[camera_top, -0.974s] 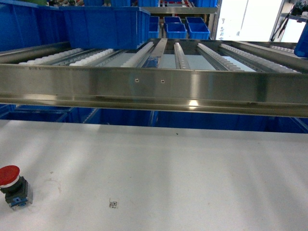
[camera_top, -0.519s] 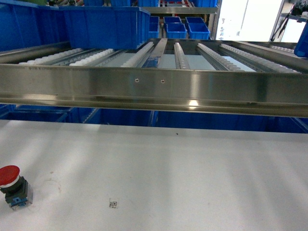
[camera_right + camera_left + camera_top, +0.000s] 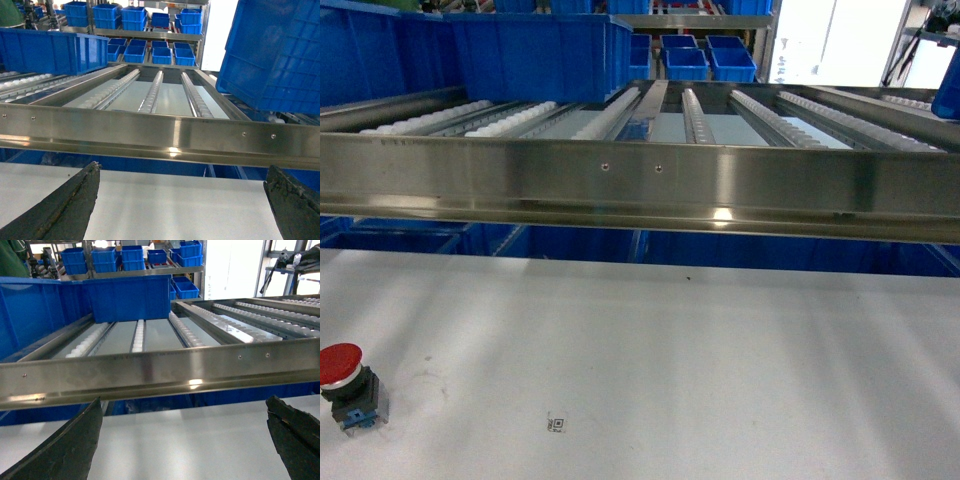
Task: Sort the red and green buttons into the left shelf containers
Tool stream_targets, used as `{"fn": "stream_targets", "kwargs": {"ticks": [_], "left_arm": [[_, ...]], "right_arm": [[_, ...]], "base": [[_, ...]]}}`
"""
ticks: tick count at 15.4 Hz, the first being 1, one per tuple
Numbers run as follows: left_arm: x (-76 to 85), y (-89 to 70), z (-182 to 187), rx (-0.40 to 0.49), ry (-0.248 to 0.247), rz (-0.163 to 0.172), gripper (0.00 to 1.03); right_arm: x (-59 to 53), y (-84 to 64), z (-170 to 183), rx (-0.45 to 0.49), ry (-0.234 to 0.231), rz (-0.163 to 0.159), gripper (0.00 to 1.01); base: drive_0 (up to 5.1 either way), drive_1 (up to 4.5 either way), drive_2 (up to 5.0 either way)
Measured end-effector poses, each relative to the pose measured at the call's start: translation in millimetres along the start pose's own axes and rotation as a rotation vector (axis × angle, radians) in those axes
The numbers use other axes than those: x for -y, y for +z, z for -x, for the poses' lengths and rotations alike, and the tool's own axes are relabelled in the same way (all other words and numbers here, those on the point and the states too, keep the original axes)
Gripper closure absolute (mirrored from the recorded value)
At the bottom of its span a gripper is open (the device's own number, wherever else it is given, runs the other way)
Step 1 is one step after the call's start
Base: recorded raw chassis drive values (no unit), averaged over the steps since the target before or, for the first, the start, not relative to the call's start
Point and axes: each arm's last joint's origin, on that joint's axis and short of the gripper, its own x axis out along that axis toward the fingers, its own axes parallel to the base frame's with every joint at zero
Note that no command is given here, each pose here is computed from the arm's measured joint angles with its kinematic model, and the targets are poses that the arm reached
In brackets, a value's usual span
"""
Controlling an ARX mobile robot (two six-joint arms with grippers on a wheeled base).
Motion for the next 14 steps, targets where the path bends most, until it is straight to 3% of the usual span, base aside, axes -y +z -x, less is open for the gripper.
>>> {"fn": "stream_targets", "kwargs": {"ticks": [1,2,3,4,6,8,10,12,14], "left_arm": [[-4.5,8.2,-22,-0.027,-0.006,0.002,0.05],[-8.4,5.8,-41,-0.084,-0.009,0.003,0.05],[-11.7,-4.9,-59,-0.2,-0.004,0.01,0.05],[-15.1,-10.5,-74,-0.253,0.001,0.003,0.05],[-19.0,-3.5,-92,-0.256,0.007,-0.005,0.05],[-20.6,-1.6,-106,-0.278,0.017,-0.002,0.05],[-18.5,-5.1,-110,-0.307,-0.004,0.003,0.05],[-18.6,-4.4,-111,-0.303,-0.005,0.002,0.05],[-18.6,-4.4,-111,-0.303,-0.005,0.002,0.05]], "right_arm": [[2.2,4.5,-18,-0.024,0.0,0.012,0.03],[4.6,1.8,-34,-0.081,0.01,0.021,0.03],[8.3,-7.2,-52,-0.182,0.018,0.029,0.03],[15.3,-15.7,-71,-0.265,0.004,0.024,0.03],[25.7,-26.0,-98,-0.365,-0.011,0.031,0.03],[28.8,-35.6,-115,-0.458,0.009,0.059,0.03],[32.8,-44.5,-130,-0.542,0.02,0.06,0.03],[44.5,-54.6,-135,-0.617,0.001,0.051,0.03],[45.3,-58.4,-135,-0.632,0.007,0.047,0.03]], "base": [[0.0,0.0,0.0],[0.0,0.0,0.0],[0.0,0.0,0.0],[0.0,0.0,0.0],[0.0,0.0,0.0],[0.0,0.0,0.0],[0.0,0.0,0.0],[0.0,0.0,0.0],[0.0,0.0,0.0]]}}
